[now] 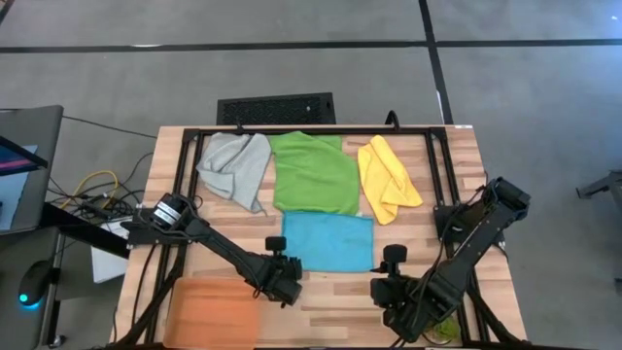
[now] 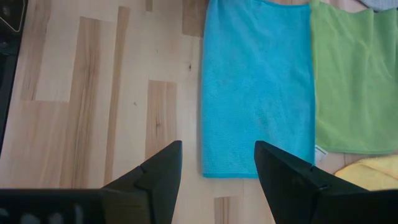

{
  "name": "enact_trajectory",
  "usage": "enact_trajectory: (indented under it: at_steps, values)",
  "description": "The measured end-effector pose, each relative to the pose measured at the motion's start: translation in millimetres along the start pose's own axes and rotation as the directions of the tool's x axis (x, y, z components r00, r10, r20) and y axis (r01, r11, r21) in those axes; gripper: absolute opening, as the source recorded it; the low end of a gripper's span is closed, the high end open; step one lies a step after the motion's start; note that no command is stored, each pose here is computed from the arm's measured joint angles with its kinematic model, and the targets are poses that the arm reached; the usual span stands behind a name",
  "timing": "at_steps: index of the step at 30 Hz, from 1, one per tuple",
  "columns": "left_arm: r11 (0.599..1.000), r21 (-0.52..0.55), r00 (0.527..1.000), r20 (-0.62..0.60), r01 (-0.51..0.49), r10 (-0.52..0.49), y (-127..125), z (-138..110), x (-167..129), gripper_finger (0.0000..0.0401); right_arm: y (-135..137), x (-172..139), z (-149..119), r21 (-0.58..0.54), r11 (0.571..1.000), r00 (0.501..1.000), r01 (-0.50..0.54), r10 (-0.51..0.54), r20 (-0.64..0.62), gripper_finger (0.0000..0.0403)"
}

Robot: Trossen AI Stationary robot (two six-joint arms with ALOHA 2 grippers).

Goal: Fold microfiber towels
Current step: Fold the blue microfiber towel

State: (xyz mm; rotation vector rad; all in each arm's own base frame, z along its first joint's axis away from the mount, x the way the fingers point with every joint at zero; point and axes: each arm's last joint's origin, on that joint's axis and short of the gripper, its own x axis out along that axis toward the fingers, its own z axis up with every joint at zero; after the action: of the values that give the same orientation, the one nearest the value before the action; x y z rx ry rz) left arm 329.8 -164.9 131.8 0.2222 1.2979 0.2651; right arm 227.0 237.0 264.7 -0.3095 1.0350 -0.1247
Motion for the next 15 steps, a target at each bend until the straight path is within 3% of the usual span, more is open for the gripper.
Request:
enact_trajectory:
  at_steps: [4, 15]
  values:
    - [1.000, 0.023, 1.000, -0.006, -0.014, 0.014, 1.6, 0.4, -6.6, 0.0002, 0.0, 0.0, 0.0, 0.000, 1.000, 1.000, 0.000, 0.000, 0.000, 0.0225]
    - [0.992, 0.124, 0.994, 0.108, 0.009, -0.023, 15.0, 38.5, -30.5, 0.0001, -0.2, -0.1, -0.6, -0.004, 1.000, 1.000, 0.003, -0.003, -0.004, 0.0225]
